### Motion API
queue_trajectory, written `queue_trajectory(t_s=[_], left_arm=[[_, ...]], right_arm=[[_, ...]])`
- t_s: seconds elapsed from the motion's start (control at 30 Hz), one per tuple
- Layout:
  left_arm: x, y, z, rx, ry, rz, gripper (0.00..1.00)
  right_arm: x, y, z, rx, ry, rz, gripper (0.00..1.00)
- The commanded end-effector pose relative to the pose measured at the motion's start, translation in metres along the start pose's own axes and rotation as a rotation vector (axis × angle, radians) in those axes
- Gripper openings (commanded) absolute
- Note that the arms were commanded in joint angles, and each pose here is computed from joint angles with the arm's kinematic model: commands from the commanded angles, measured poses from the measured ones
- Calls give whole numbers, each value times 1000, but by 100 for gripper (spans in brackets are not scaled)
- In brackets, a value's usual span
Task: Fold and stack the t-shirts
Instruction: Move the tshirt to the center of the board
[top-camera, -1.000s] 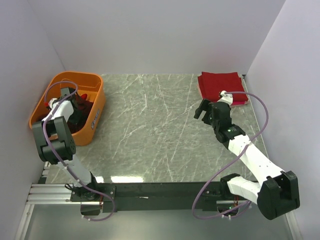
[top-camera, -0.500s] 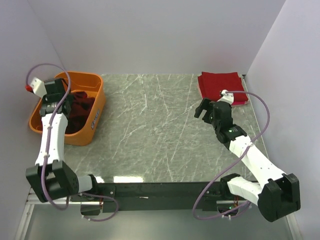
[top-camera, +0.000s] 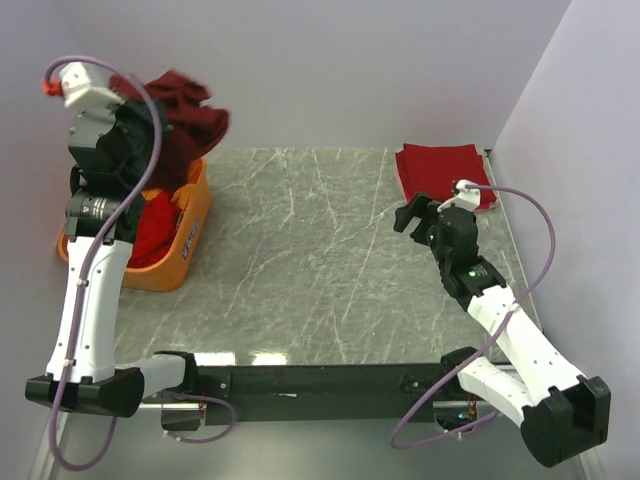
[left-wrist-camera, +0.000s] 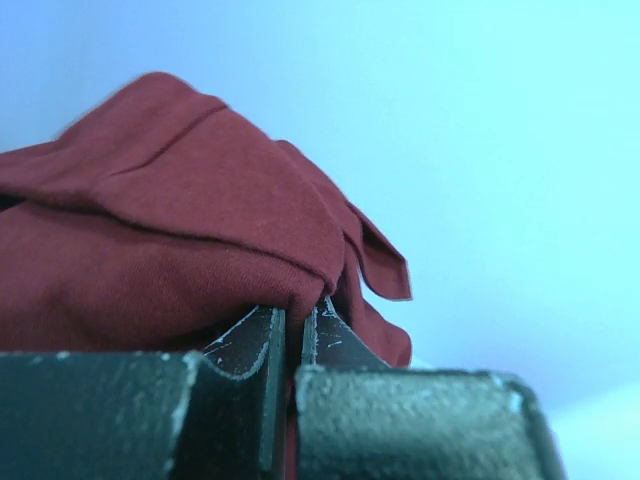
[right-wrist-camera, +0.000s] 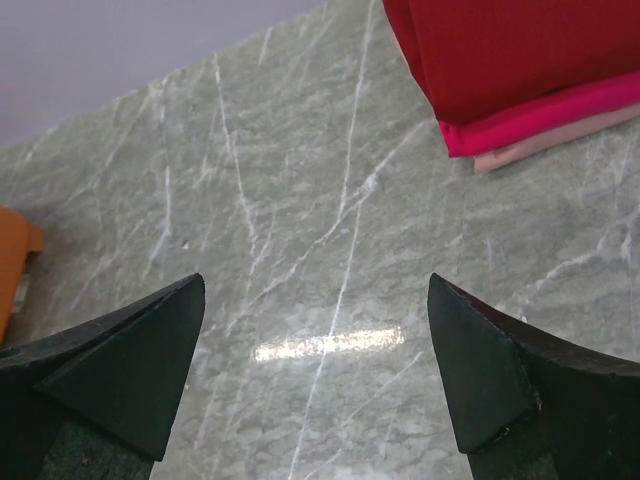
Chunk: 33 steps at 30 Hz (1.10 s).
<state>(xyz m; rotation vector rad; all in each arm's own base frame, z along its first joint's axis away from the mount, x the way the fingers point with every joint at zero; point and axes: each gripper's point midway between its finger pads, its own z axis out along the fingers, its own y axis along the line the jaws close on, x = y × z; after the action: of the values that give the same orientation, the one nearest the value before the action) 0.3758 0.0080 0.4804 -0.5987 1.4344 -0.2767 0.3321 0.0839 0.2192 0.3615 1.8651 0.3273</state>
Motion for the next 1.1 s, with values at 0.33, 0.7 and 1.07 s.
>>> queue_trajectory(t_s=[0.33,0.7,1.07], left_arm=[[130,-140,-36,622,401,53,69],[298,17,-35,64,715,32,99],[393,87,-29,-231,919,81,97]], right_arm=[[-25,-6,-18,19,-101,16,98],[-5,13,1,-49,15,1,100],[47,56,59,-147,251,-132,99]])
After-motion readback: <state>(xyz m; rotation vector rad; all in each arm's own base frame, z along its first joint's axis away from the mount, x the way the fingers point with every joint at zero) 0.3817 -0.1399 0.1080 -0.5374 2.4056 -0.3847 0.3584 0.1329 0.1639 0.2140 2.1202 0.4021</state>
